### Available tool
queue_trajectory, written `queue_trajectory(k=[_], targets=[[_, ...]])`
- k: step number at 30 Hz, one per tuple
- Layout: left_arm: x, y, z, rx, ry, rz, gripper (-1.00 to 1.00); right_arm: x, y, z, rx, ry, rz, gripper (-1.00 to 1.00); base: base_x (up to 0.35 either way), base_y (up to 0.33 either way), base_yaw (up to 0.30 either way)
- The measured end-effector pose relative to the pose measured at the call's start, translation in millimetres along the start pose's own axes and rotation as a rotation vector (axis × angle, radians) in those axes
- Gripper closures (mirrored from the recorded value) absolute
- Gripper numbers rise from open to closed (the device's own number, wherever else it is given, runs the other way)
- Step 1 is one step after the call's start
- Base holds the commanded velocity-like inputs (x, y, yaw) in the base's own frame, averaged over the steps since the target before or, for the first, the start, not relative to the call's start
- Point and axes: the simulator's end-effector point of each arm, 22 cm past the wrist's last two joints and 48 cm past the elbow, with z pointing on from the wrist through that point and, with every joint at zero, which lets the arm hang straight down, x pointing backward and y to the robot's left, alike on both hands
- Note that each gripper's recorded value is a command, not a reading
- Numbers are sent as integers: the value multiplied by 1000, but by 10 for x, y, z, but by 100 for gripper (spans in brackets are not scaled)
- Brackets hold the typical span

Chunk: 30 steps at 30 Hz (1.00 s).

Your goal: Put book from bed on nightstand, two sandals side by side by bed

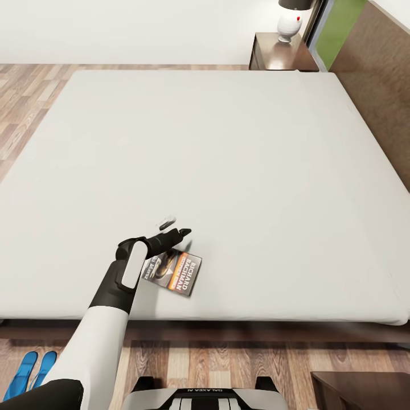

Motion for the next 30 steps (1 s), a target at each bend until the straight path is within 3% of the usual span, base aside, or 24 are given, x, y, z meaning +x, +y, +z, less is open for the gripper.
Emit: queue_trajectory(k=[30], targets=[[-2,-3,0,1,-1,-1,-100,0,3,0,-2,0,0,-100,-71,0,0]])
